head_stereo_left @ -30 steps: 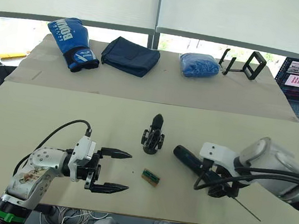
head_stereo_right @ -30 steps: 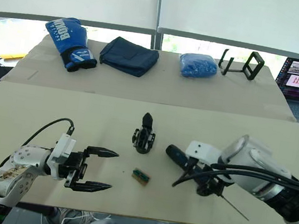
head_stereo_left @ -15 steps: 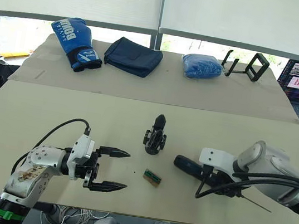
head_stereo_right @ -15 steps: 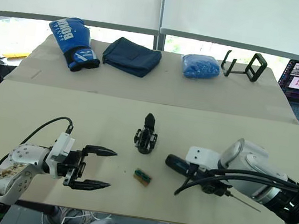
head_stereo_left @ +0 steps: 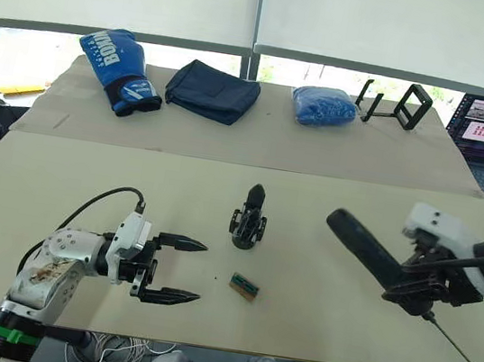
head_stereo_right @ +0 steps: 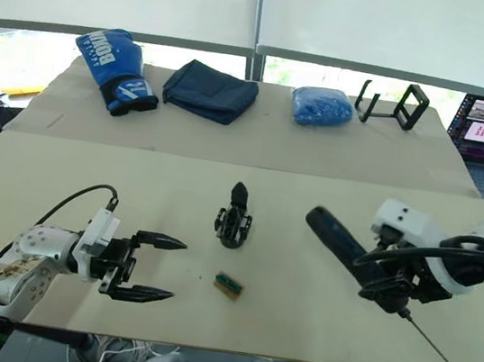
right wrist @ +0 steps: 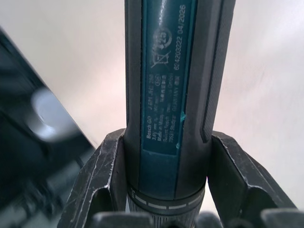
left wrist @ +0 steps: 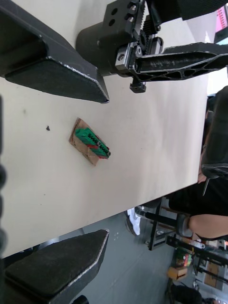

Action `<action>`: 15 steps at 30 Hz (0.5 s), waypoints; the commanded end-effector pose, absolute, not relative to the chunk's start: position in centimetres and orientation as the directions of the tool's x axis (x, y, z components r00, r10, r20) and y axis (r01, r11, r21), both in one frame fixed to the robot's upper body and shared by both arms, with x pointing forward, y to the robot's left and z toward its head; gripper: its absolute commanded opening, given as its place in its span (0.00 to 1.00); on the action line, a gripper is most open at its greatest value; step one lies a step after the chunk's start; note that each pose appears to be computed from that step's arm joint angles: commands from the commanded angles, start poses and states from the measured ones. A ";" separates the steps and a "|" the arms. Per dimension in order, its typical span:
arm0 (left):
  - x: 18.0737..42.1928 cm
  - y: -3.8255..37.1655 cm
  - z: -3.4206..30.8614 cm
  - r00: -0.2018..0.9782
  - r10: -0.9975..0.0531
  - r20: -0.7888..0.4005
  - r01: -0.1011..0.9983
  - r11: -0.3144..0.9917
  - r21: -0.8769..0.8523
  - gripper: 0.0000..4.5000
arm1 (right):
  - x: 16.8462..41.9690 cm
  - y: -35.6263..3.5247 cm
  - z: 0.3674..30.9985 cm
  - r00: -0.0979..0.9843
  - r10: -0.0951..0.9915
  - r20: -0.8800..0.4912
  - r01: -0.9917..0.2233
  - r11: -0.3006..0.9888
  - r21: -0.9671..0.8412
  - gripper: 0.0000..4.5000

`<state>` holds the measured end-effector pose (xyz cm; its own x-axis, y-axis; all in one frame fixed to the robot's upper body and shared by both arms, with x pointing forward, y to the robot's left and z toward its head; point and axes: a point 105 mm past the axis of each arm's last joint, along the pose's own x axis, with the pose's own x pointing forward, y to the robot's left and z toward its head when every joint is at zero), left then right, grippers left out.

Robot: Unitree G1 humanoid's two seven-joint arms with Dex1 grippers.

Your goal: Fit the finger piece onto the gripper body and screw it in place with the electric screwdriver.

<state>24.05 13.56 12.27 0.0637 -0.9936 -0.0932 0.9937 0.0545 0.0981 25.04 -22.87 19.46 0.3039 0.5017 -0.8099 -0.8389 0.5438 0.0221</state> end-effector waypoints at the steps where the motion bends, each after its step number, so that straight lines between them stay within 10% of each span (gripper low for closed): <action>1: 24.5 14.2 12.6 0.039 -0.992 -0.120 0.990 0.022 0.137 1.00 | 25.2 -21.3 24.2 0.476 0.717 -0.510 -0.853 0.518 -0.069 0.43; 6: 24.6 14.9 11.9 0.003 -0.983 -0.185 0.992 -0.020 0.122 1.00 | 22.1 -15.5 26.1 0.336 0.924 -0.182 -0.933 0.300 -0.199 0.43; 15: 24.9 14.1 10.9 -0.014 -0.979 -0.203 0.991 -0.040 0.125 1.00 | 20.5 -9.4 24.9 0.292 0.948 0.122 -0.855 0.316 -0.410 0.43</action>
